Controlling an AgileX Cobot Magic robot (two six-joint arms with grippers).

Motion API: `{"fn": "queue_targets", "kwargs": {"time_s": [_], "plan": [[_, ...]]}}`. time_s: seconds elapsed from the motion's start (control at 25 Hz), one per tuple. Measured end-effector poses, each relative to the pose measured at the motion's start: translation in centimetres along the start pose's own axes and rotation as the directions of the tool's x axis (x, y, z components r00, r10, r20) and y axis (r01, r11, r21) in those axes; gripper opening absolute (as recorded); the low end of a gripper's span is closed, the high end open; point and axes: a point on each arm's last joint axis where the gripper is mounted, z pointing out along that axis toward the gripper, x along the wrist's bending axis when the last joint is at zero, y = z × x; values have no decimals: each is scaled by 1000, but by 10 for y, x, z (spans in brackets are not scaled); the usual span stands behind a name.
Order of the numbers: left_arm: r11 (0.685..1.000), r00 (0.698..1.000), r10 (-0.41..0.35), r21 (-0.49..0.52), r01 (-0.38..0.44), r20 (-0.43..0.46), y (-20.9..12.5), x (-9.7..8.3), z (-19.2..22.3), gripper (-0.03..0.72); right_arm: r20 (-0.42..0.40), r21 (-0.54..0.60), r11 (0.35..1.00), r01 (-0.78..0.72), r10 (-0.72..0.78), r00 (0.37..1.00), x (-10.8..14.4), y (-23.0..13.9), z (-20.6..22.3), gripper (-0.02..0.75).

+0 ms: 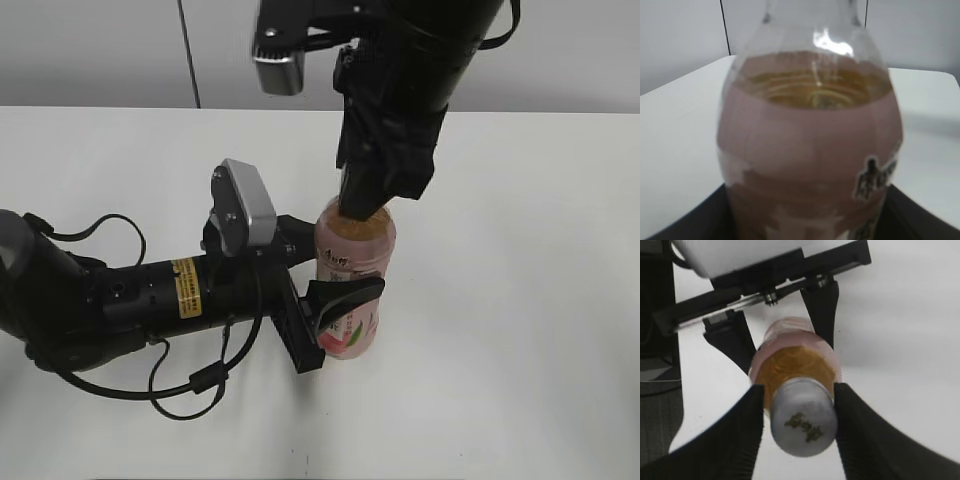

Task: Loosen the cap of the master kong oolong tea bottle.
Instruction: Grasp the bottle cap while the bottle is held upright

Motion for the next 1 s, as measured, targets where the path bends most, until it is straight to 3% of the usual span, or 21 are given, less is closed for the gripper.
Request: {"fn": "queue_targets", "kwargs": {"time_s": [0.16,0.32,0.4,0.48,0.56,0.76,1.0], "plan": [[1000,1000,-2,0,2,-4,0,0,0,391,-18,-47,995,-88,88,996,3,4,-5,531],[1000,1000,-2,0,2,-3,0,0,0,391,-25,-62,946,-319,318,948,5,5,-11,564],[1000,1000,0,1,0,-2,0,0,0,391,-22,-56,828,-558,558,830,6,4,-15,566],[1000,1000,-4,1,4,-6,0,1,0,391,5,-44,639,-768,769,639,4,1,-16,566],[1000,1000,-5,1,5,-6,0,1,0,391,45,-45,492,-870,871,490,2,-3,-16,566],[1000,1000,-5,1,5,-6,0,1,0,391,33,-48,384,-922,923,383,3,-2,-16,566],[1000,1000,-5,1,5,-6,0,1,0,391,24,-48,330,-943,944,329,3,-1,-16,533]]}}
